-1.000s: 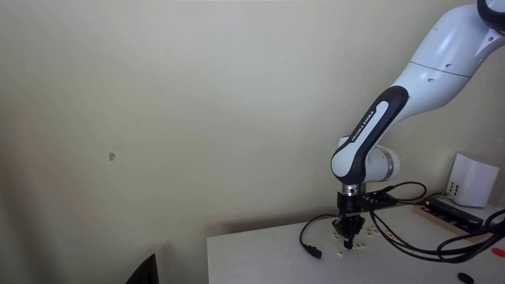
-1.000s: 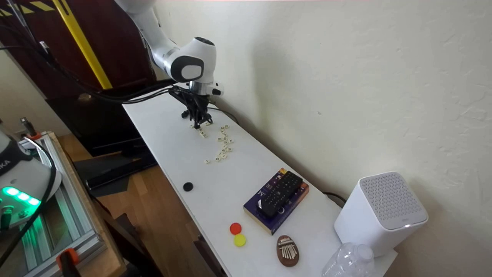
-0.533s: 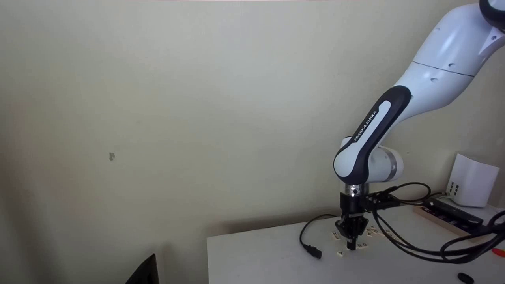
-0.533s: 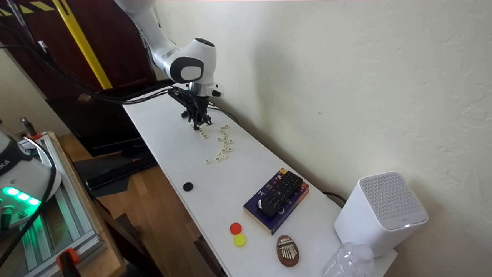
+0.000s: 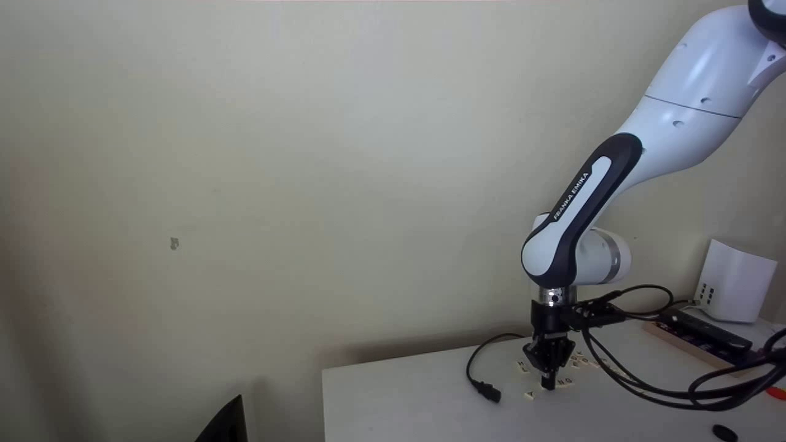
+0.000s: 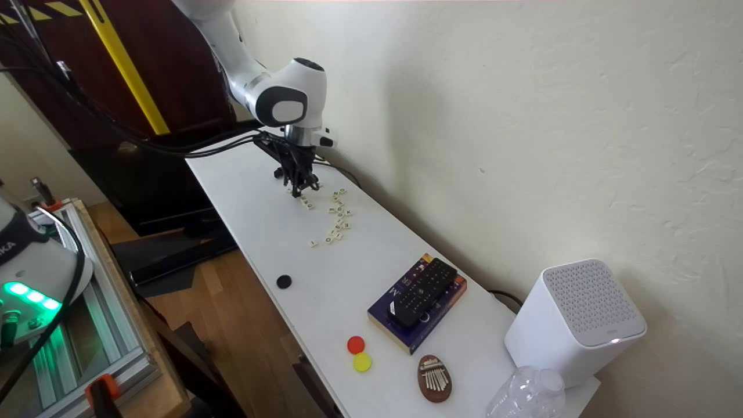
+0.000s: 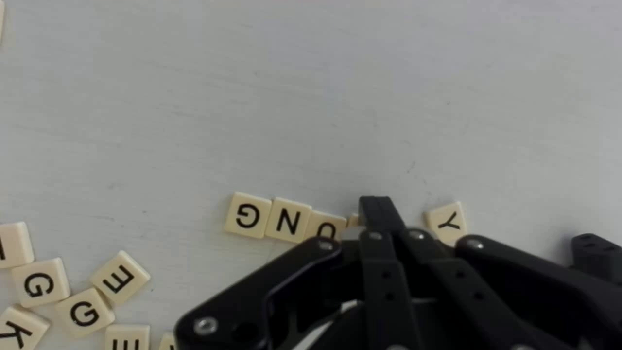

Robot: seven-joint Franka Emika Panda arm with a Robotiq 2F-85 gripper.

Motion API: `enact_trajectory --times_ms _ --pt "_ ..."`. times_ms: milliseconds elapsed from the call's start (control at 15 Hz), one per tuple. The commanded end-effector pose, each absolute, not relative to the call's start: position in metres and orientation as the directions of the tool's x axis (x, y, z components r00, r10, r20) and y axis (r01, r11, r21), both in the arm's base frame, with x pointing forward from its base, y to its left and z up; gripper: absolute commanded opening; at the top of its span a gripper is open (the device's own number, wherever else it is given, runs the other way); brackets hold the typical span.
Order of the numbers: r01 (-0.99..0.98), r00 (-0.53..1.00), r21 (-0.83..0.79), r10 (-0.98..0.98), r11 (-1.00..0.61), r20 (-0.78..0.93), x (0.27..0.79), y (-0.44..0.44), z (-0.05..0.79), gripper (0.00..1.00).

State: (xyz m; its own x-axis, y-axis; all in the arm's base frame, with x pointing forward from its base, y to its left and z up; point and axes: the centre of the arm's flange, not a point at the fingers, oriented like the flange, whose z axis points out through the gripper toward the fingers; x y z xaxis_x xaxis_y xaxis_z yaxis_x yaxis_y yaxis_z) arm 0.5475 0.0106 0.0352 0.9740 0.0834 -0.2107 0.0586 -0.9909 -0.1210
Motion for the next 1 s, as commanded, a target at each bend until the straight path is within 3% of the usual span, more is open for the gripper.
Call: enact_trajectory --times_ms 0,933 --pt "0.06 0.978 -0.125 0.084 -0.99 -0.193 0.523 0.009 0.036 0.0" --pt "0.097 0.988 -0.108 0.109 -0.989 -0.111 0.513 0.013 0.044 0.0"
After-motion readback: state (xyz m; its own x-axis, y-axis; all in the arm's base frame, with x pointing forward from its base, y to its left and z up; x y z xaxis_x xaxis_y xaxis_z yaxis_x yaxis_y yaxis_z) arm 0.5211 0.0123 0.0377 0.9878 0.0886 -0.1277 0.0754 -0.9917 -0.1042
